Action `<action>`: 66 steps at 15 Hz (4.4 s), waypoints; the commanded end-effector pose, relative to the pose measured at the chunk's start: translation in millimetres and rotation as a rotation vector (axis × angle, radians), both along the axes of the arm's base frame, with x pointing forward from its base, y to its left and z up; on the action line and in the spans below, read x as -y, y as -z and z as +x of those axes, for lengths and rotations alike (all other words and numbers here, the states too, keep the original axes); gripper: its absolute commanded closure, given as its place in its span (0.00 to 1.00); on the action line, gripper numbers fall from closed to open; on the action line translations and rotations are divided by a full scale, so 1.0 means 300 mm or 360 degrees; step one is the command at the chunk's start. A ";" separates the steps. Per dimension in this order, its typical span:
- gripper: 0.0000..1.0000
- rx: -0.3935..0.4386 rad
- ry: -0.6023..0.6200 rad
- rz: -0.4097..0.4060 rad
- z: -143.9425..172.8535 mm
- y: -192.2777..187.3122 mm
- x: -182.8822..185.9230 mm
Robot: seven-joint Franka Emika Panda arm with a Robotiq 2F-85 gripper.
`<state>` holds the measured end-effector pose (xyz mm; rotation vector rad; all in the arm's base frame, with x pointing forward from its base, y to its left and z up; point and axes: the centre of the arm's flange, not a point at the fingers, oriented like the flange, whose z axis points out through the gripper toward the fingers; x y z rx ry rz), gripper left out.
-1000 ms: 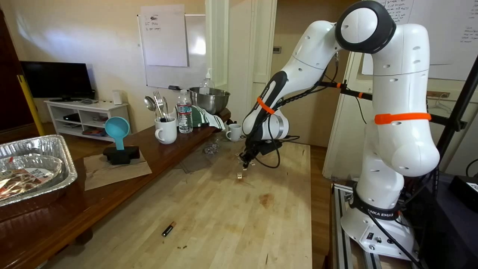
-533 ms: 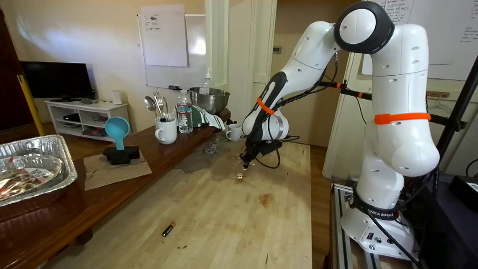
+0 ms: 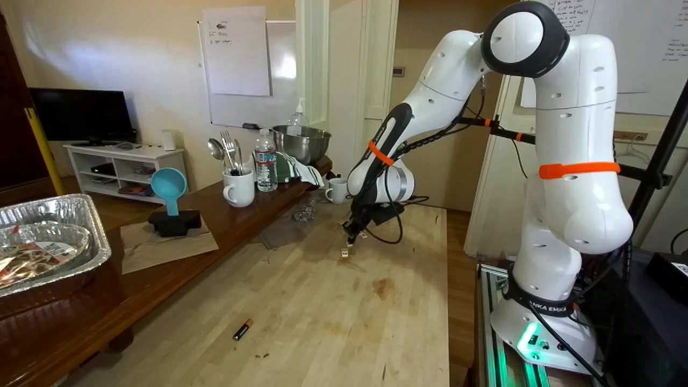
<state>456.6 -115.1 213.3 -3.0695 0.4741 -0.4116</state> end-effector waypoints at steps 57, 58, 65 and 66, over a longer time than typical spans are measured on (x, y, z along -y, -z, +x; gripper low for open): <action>1.00 -0.0047 0.0149 0.0094 0.021 -0.163 0.056; 1.00 -0.0040 0.0138 0.0078 0.020 -0.163 0.082; 1.00 -0.0022 0.0177 0.0040 0.042 -0.119 0.249; 1.00 -0.0023 0.0178 0.0033 0.044 -0.111 0.265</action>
